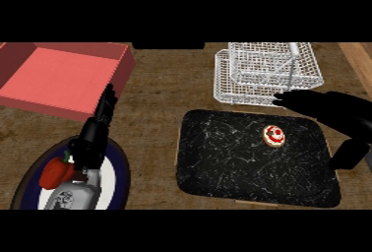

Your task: Pick the cupcake from the tray and place it in the tiered basket

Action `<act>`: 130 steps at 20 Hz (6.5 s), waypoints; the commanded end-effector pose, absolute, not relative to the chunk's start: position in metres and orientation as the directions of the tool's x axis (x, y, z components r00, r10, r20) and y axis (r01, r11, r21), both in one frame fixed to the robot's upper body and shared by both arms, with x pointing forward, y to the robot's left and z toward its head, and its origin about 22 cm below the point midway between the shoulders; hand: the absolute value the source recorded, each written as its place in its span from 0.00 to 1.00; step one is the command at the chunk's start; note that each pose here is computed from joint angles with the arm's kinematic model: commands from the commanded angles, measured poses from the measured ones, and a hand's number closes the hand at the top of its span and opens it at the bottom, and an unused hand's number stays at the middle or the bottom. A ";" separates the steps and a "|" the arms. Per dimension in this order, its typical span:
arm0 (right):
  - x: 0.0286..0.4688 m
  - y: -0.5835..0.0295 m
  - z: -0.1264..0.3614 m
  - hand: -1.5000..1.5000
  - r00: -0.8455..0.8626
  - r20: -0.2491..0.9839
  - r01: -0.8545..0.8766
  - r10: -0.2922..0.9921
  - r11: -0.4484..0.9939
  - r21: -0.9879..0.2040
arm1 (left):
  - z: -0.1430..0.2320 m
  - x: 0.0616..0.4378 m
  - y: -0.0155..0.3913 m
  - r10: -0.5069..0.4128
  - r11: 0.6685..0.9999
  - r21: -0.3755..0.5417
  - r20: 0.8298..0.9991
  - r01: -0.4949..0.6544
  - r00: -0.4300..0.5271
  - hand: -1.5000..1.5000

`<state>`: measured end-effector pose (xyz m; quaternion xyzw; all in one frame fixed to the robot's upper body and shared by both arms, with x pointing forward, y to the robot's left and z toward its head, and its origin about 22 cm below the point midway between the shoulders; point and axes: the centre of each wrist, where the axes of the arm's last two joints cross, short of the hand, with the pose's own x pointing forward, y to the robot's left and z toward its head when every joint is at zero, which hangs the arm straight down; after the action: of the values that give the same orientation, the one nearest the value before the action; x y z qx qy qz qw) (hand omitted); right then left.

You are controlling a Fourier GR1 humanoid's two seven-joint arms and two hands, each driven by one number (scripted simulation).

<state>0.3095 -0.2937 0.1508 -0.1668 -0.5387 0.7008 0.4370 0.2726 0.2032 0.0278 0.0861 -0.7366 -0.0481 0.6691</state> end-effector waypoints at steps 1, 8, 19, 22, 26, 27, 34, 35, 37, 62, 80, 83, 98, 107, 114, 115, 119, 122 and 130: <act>0.306 -0.280 0.115 0.00 -0.565 0.270 -0.476 0.780 -0.040 -0.879 | 0.032 0.270 0.201 -0.197 0.979 0.192 0.977 -0.066 -0.085 0.50; 0.322 -0.265 0.132 0.00 -0.564 0.255 -0.497 0.785 -0.077 -0.864 | 0.027 0.262 0.205 -0.193 0.980 0.187 0.976 -0.067 -0.104 0.50; 0.311 -0.264 0.111 0.00 -0.547 0.266 -0.504 0.794 -0.059 -0.862 | 0.034 0.254 0.207 -0.177 0.984 0.173 0.978 -0.050 -0.108 0.50; 0.321 -0.269 0.090 0.00 -0.558 0.284 -0.499 0.780 -0.043 -0.865 | 0.046 0.270 0.207 -0.196 0.980 0.191 0.976 -0.064 -0.093 0.50; 0.315 -0.275 0.103 0.00 -0.542 0.297 -0.519 0.786 -0.035 -0.854 | 0.015 0.254 0.195 -0.193 0.981 0.189 0.977 -0.054 -0.089 0.50; 0.334 -0.253 0.095 0.00 -0.536 0.301 -0.520 0.788 -0.028 -0.853 | 0.019 0.270 0.205 -0.188 0.981 0.182 0.978 -0.065 -0.092 0.50; 0.321 -0.278 0.054 0.00 -0.508 0.349 -0.527 0.787 0.036 -0.849 | 0.030 0.264 0.195 -0.191 0.981 0.186 0.977 -0.059 -0.097 0.50; 0.337 -0.260 0.069 1.00 -0.519 0.349 -0.508 0.780 0.047 -0.860 | 0.019 0.278 0.224 -0.185 0.982 0.180 0.978 -0.054 -0.096 0.50; 0.339 -0.274 0.068 1.00 -0.534 0.327 -0.447 0.780 0.068 -0.892 | 0.010 0.261 0.184 -0.181 0.983 0.178 0.981 -0.044 -0.075 0.50; 0.317 -0.085 0.120 1.00 0.301 -0.142 -0.159 0.943 -0.098 -0.982 | 0.032 0.277 0.205 -0.197 0.980 0.193 0.976 -0.051 -0.088 0.50; 0.294 -0.067 0.322 1.00 0.389 0.147 0.169 0.909 0.087 -0.982 | 0.033 0.277 0.184 -0.178 0.983 0.174 0.981 -0.056 -0.075 0.50; 0.312 -0.083 0.335 1.00 0.360 0.316 0.193 0.878 0.261 -0.946 | 0.037 0.286 0.202 -0.185 0.982 0.182 0.978 -0.045 -0.096 0.50; 0.395 -0.119 0.315 1.00 0.441 0.209 0.207 0.873 0.128 -0.970 | 0.036 0.262 0.184 -0.196 0.980 0.192 0.976 -0.046 -0.096 0.50; 0.426 -0.163 0.296 1.00 0.479 0.169 0.140 0.862 0.115 -0.983 | 0.032 0.286 0.198 -0.175 0.984 0.171 0.980 -0.051 -0.092 0.50; 0.426 -0.193 0.266 0.00 0.470 0.523 0.291 0.712 0.434 -0.853 | 0.028 0.275 0.205 -0.190 0.981 0.186 0.978 -0.051 -0.085 0.50; 0.425 -0.184 0.294 0.00 0.450 0.550 0.281 0.704 0.473 -0.835 | 0.026 0.272 0.187 -0.176 0.983 0.170 0.979 -0.065 -0.101 0.50; 0.415 -0.208 0.281 0.00 0.382 0.683 0.444 0.623 0.524 -0.727 | 0.024 0.270 0.199 -0.179 0.983 0.175 0.979 -0.053 -0.097 0.50; 0.408 -0.207 0.298 0.00 0.361 0.771 0.570 0.525 0.530 -0.628 | 0.032 0.276 0.201 -0.186 0.981 0.180 0.978 -0.073 -0.097 0.50; 0.336 -0.301 0.306 0.00 0.373 0.871 0.708 0.321 0.508 -0.491 | 0.027 0.269 0.227 -0.206 0.975 0.198 0.977 -0.105 -0.064 0.50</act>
<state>0.3711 -0.2674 0.3014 -0.4868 -0.5453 -0.0825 0.6774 0.2719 0.2086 0.0301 0.0954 -0.7326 -0.0410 0.6727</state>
